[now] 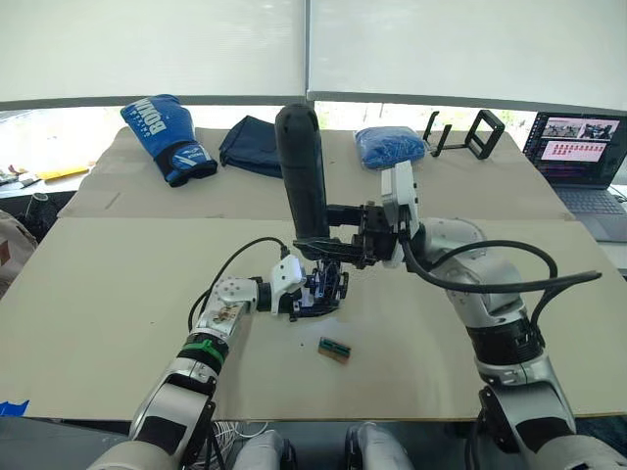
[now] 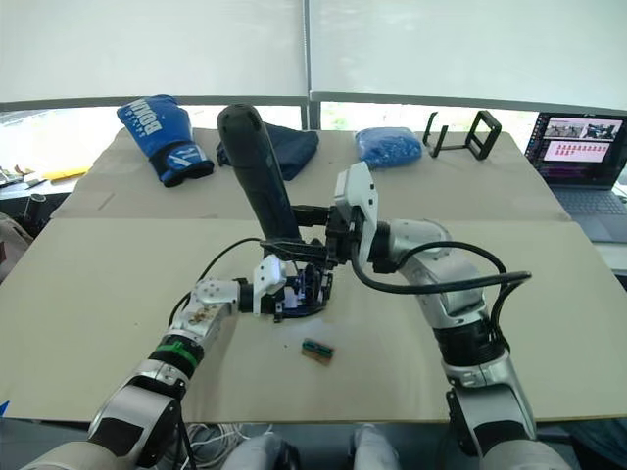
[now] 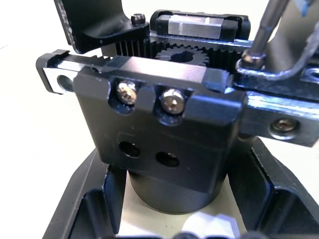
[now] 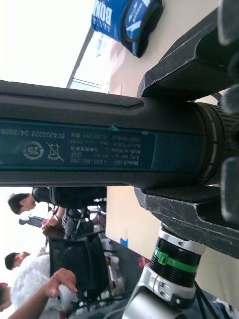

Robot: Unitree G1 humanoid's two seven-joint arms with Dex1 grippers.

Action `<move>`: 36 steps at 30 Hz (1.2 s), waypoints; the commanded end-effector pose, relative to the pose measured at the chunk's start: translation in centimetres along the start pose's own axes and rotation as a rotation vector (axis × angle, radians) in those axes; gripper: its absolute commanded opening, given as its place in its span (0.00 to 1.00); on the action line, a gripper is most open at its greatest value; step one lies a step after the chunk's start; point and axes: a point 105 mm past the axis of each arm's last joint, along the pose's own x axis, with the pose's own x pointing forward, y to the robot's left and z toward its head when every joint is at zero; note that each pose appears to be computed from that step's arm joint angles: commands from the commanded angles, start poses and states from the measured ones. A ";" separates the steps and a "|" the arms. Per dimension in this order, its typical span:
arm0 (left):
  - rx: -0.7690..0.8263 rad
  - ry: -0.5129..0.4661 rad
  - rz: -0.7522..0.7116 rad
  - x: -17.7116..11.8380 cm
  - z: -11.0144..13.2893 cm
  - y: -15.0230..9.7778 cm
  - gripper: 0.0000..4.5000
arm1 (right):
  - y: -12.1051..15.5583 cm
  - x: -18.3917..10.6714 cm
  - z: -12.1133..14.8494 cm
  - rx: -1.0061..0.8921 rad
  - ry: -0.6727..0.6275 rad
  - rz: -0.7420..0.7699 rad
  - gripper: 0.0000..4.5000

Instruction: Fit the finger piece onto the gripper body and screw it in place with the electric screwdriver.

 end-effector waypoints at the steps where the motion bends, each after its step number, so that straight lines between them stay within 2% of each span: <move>1: 0.017 0.026 0.006 0.0 -0.1 0.2 0.52 | 0.5 -0.5 2.8 -0.026 -0.091 0.075 0.43; 3: 0.012 0.036 0.021 0.0 -0.2 0.3 0.52 | 0.4 -0.5 5.3 -0.065 -0.189 0.095 0.43; 6: 0.005 0.041 0.027 0.1 -0.4 0.4 0.52 | -0.3 -0.7 7.8 -0.097 -0.265 0.083 0.43; 19: -0.082 0.052 0.007 -0.2 -1.0 0.1 0.52 | 1.3 -1.8 9.1 -0.109 -0.336 0.135 0.43; 23: -0.083 0.038 0.005 -0.7 -0.9 0.0 0.95 | 1.8 -2.3 9.8 -0.116 -0.352 0.146 0.43; 24: -0.080 0.037 0.014 -0.7 -0.9 0.0 0.98 | 1.9 -2.4 10.0 -0.117 -0.354 0.147 0.43; 27: -0.046 0.028 0.040 -1.8 -0.8 0.2 0.98 | 2.2 -3.0 11.3 -0.144 -0.363 0.148 0.43; 29: -0.009 0.030 0.071 -3.7 -0.8 0.3 0.98 | 2.3 -4.1 12.2 -0.169 -0.345 0.125 0.43; 36: 0.011 0.049 0.127 -10.0 -0.8 -0.4 0.98 | 1.7 -8.3 11.1 -0.180 -0.208 -0.059 0.43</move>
